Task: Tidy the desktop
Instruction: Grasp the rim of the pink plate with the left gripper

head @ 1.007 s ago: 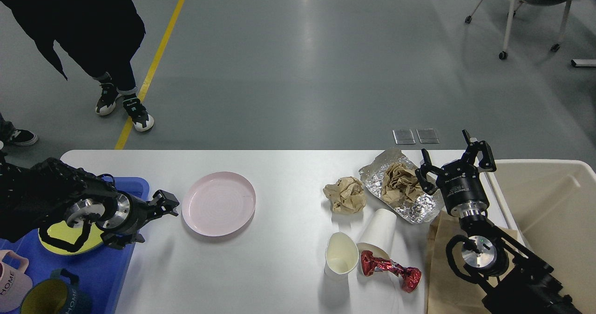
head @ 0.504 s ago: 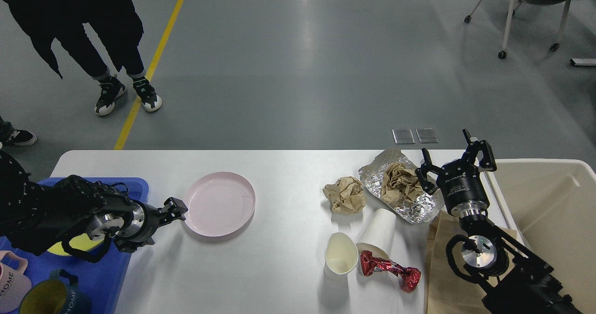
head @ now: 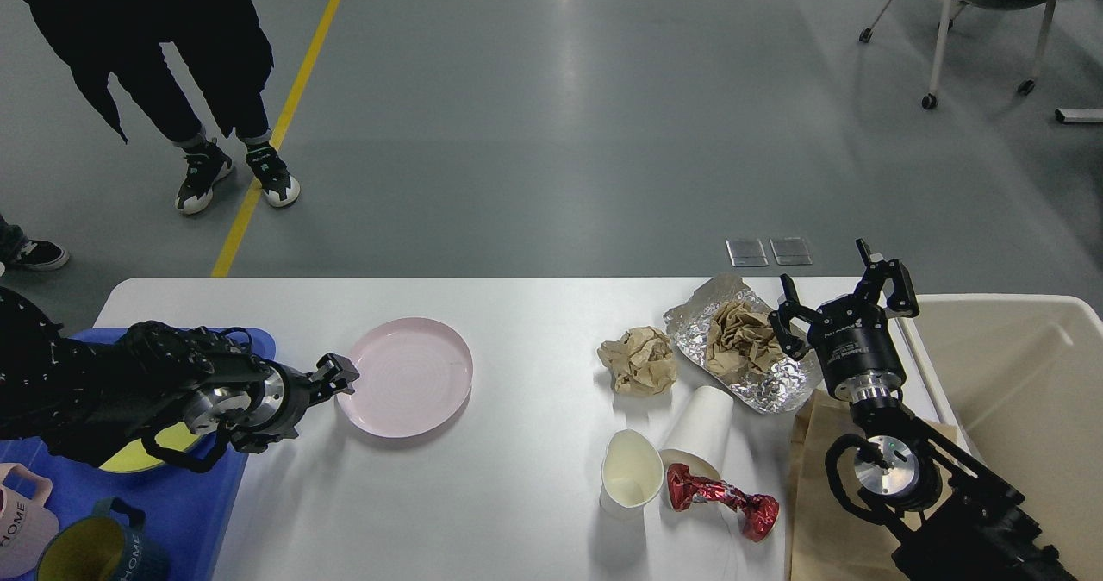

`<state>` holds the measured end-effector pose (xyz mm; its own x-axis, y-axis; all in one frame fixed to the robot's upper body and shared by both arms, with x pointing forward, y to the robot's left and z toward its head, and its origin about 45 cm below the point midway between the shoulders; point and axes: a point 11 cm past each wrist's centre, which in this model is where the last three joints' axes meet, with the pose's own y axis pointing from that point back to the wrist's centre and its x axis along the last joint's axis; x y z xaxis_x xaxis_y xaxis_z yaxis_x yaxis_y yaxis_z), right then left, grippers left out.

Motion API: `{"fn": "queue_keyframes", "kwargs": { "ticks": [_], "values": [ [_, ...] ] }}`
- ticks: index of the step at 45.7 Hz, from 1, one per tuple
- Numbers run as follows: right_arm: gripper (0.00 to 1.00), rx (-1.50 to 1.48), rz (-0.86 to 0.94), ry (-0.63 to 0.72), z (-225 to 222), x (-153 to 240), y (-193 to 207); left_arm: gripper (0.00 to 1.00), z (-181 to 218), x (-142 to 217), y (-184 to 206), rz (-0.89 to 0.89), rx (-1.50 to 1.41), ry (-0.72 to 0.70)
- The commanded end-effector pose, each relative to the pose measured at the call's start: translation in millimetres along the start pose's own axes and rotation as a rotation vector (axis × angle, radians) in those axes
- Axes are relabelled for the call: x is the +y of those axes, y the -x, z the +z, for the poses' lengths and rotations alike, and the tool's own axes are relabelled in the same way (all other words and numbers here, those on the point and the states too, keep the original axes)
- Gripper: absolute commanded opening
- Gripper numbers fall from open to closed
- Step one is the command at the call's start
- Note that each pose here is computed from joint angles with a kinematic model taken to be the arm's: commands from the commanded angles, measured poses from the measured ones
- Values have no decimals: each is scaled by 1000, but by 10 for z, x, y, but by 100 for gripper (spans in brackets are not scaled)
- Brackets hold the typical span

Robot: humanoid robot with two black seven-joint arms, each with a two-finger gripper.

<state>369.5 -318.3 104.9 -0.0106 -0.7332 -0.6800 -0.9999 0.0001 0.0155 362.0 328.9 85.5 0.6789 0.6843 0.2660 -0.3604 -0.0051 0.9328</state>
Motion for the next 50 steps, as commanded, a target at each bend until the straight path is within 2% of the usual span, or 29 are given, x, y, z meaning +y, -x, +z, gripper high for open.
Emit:
{"fn": "queue_keyframes", "kwargs": {
  "ticks": [1,7,31,41,50],
  "values": [
    [100,-1,0,-1,-2,-1,0,91,65,-13,-54,25,-37,13],
    [100,-1,0,-1,-2,-1,0,89,43,-100,87,-1,-32,8],
    [100,1,0,1,2,1,0,67,83,-113,81,-2,-32,28],
    [100,-1,0,-1,-2,-1,0,49,40,-155,138,-14,-29,21],
    [100,0,1,-1,-2,-1,-1,41,91,-154,106,-6,-7,35]
  ]
}}
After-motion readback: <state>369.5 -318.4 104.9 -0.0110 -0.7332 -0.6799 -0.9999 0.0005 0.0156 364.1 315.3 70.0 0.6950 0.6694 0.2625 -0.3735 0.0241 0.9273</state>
